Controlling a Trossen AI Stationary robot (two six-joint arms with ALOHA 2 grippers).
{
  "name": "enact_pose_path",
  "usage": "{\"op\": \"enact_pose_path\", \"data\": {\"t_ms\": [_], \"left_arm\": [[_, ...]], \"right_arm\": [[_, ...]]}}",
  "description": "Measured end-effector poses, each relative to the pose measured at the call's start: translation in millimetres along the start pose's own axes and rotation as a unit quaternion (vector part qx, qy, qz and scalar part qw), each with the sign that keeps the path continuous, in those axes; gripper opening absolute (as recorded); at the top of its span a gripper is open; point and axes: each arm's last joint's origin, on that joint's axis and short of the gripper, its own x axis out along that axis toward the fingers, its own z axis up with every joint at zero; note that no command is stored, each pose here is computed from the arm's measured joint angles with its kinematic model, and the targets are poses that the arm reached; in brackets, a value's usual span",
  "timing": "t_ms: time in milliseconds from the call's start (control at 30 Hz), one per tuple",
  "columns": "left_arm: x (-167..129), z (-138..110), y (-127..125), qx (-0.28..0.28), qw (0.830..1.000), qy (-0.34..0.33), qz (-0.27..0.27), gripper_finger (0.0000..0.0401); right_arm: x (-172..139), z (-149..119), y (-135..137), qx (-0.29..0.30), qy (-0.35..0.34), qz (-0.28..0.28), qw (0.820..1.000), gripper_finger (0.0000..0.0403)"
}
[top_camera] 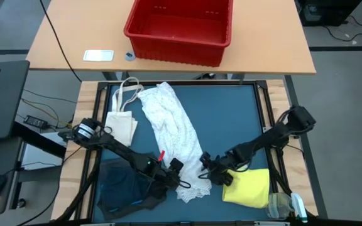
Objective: Fold laundry
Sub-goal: Fold the white shirt
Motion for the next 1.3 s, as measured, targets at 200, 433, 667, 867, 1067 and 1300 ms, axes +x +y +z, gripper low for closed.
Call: {"op": "enact_pose_path", "data": {"t_ms": [200, 433, 667, 867, 1067, 1300], "left_arm": [[-1.6, 0.8, 0.6, -0.034, 0.999, -0.001, 0.005, 0.0119], [-21.4, 18.9, 11.3, -0.066, 0.996, 0.057, -0.023, 0.0013], [-68.9, 49.8, 44.3, -0.120, 0.993, -0.012, -0.011, 0.0008], [-107.7, 24.9, 77.4, -0.285, 0.957, 0.055, 0.012, 0.0006], [-105.6, -9.9, 100.3, -0.385, 0.916, 0.114, 0.009, 0.0006], [-88.9, -72.8, 115.5, -0.536, 0.822, 0.186, 0.046, 0.0015]], "right_arm": [[4.6, 2.9, -6.4, 0.064, -0.019, -0.006, 0.998, 0.0200], [-25.7, 10.1, -37.8, 0.217, -0.085, 0.051, 0.971, 0.0019], [-63.0, 4.7, -63.7, 0.328, -0.150, 0.107, 0.927, 0.0010], [-84.5, -11.3, -89.8, 0.388, -0.185, 0.103, 0.897, 0.0010], [-78.9, -57.2, -137.8, 0.487, -0.197, 0.057, 0.849, 0.0010], [-43.0, -118.1, -189.9, 0.604, -0.185, 0.107, 0.768, 0.0011]]}}
